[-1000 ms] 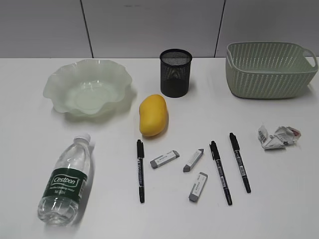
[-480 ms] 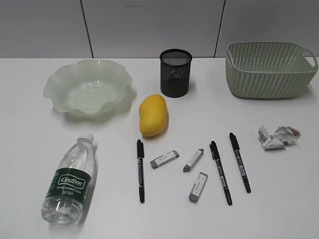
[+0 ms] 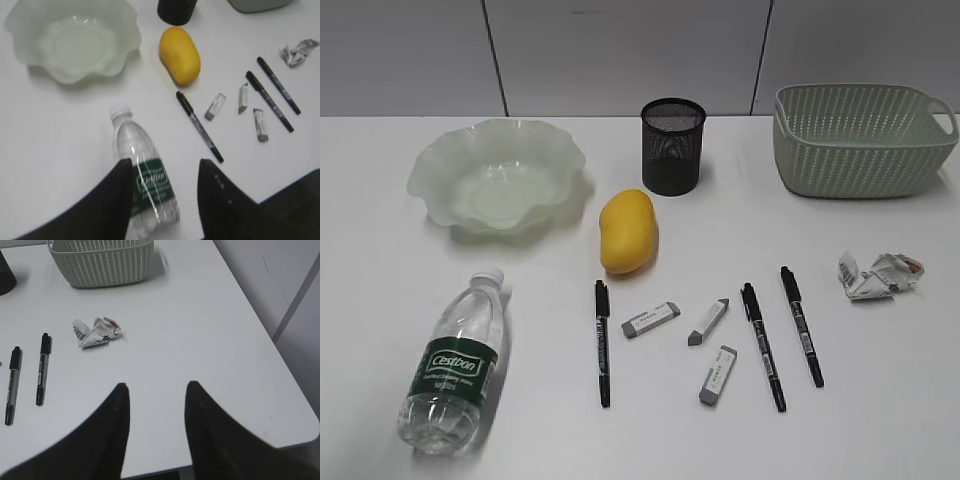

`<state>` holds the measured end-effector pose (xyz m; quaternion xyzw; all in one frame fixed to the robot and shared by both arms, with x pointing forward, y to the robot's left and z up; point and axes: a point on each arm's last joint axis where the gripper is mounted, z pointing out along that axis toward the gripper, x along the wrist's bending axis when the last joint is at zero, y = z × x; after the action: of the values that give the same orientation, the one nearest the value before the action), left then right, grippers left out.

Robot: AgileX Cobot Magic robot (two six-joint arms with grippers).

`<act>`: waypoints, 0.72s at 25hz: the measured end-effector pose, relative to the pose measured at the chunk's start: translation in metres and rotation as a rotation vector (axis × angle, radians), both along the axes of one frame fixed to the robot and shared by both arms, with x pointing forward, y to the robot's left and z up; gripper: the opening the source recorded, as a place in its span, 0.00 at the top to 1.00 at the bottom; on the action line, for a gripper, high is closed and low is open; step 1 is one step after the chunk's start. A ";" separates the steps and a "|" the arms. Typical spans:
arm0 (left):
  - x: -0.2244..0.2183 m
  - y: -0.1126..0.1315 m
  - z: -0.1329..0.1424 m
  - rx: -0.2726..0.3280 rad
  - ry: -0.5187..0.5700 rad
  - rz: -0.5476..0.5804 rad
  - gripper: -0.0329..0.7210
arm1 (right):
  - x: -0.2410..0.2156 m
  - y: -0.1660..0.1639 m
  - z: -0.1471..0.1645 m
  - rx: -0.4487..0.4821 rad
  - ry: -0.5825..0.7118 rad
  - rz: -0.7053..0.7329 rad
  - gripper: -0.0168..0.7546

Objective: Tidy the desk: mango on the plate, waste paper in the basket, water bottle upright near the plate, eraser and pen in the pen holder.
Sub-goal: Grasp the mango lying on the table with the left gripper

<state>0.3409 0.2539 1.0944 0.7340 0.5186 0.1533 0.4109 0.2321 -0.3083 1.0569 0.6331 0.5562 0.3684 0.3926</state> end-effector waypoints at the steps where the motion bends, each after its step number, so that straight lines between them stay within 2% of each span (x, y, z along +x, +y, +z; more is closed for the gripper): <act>1: 0.021 -0.007 0.000 -0.006 0.014 -0.027 0.53 | 0.000 0.000 0.000 0.000 0.000 0.000 0.58; 4: 0.076 -0.035 -0.004 0.002 0.061 -0.102 0.52 | 0.000 0.001 0.000 0.010 0.000 0.007 0.58; 7: 0.114 -0.083 -0.012 0.020 0.095 -0.192 0.52 | 0.000 0.003 0.000 0.030 0.001 0.021 0.58; 9: 0.135 -0.119 -0.025 0.070 0.134 -0.211 0.52 | 0.000 0.004 0.000 0.045 0.001 0.031 0.58; 12: 0.164 -0.172 -0.053 0.162 0.219 -0.181 0.52 | 0.000 0.005 0.000 0.052 0.001 0.036 0.58; 13: 0.176 -0.185 -0.064 0.199 0.240 -0.177 0.49 | 0.000 0.005 0.000 0.052 0.001 0.036 0.58; 15: 0.196 -0.207 -0.087 0.240 0.304 -0.159 0.37 | 0.000 0.005 0.000 0.052 0.001 0.036 0.58; 18: 0.220 -0.228 -0.107 0.245 0.367 -0.123 0.20 | 0.000 0.005 0.000 0.052 0.001 0.036 0.58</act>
<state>0.5605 0.0261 0.9872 0.8242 0.5166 0.0537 0.2259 0.2322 -0.3033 1.0566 0.6332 0.5579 0.3895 0.3688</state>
